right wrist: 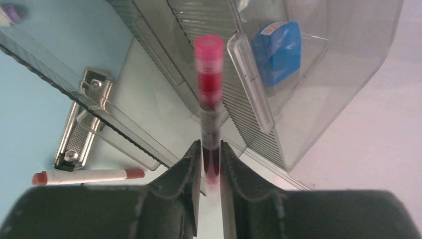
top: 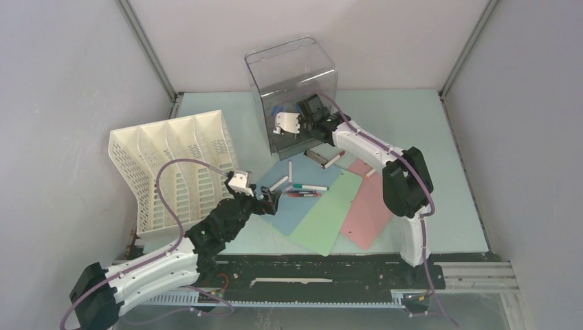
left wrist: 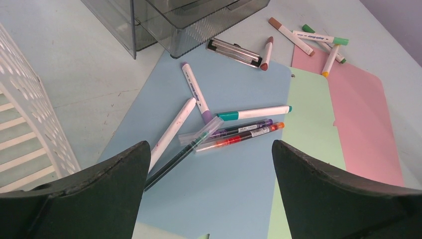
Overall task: Organize the desk
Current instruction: Place the stationery in the drawer.
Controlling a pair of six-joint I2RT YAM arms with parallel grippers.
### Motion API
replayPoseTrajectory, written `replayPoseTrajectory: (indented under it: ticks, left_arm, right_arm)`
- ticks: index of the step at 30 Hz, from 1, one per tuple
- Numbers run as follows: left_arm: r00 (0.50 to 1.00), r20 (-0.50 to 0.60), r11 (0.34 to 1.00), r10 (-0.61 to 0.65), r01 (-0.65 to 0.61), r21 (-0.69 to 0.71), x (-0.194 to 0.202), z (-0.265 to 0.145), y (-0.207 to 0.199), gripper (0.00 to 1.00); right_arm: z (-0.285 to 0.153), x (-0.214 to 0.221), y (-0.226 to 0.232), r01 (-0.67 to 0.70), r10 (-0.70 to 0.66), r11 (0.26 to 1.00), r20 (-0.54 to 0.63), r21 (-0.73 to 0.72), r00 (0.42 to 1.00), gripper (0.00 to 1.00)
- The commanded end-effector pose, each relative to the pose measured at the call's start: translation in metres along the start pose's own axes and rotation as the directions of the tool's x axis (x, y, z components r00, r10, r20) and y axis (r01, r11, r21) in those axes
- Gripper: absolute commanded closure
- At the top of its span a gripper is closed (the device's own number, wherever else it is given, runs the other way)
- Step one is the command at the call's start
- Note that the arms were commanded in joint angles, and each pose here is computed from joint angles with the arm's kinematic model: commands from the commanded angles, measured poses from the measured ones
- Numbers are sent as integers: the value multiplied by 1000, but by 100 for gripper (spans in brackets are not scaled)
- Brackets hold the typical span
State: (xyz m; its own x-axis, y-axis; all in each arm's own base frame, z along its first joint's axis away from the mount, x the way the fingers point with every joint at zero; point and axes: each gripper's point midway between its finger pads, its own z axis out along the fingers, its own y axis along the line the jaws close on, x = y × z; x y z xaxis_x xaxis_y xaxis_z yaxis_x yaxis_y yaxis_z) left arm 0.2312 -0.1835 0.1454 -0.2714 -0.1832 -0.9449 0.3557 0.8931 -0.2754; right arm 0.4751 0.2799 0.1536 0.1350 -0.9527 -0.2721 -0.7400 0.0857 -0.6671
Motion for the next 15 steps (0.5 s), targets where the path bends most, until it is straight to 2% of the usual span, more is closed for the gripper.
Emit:
replayPoseTrajectory:
  ticks: [1,4,6,15]
  left_arm:
    - [999,40,999,-33,33,-10,-10,1,1,0]
    - [999,37,999,-35,35,-9,-9,1,1,0]
    - [999,34,999,-36,36,-11,-7,1,2,0]
    - [998,39,998,-55,55,3,-7,0,0,0]
  right_arm:
    - [-2,-15,-22,-6,4,997,28,80,1000,70]
    - [-1,-15,-20,-14,12,997,26,77,1000,57]
    - [-1,-15,-19,-21,18,997,29,76,999,52]
    - [-29,-24,-4,-103,103,995,70,1,992,51]
